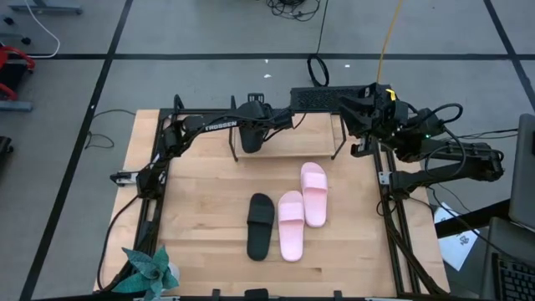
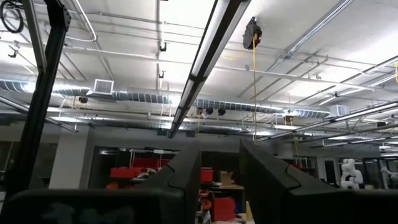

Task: Pick and place slides into the shelf
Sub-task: Put the top black slide on the shelf

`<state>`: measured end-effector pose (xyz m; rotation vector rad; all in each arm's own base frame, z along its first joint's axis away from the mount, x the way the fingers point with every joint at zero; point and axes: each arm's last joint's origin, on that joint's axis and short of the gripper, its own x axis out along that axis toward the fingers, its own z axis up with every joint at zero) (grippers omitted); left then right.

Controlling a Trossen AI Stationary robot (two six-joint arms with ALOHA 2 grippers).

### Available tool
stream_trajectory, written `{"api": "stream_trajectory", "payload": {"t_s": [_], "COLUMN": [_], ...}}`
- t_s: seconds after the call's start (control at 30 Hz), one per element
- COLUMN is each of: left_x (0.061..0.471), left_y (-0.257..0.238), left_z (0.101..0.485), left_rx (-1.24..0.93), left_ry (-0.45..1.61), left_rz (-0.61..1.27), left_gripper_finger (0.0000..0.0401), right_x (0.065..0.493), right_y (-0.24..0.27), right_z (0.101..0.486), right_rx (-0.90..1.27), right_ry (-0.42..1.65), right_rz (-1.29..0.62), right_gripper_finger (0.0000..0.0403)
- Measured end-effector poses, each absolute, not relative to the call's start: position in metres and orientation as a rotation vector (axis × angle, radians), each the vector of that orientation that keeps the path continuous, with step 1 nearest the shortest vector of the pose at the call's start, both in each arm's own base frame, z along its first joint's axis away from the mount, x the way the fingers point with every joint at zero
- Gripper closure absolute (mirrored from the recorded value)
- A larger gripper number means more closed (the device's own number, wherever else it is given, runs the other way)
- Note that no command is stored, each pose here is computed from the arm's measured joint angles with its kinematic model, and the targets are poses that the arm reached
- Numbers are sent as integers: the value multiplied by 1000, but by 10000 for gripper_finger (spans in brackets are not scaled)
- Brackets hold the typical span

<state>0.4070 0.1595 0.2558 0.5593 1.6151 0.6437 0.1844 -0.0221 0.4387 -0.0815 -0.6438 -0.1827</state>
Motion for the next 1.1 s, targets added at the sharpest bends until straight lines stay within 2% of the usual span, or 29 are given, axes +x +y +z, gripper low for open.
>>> {"api": "stream_trajectory", "payload": {"t_s": [0.67, 1.1], "left_x": [401, 403], "left_y": [155, 154], "left_z": [218, 213], "left_rx": [628, 627], "left_ry": [1720, 1708], "left_rz": [574, 540], "left_gripper_finger": [401, 401], "right_x": [184, 184], "right_y": [-22, -22], "right_z": [439, 439], "right_rx": [-82, -81], "right_ry": [-643, -644], "right_rz": [-178, -177], "right_gripper_finger": [305, 305]}}
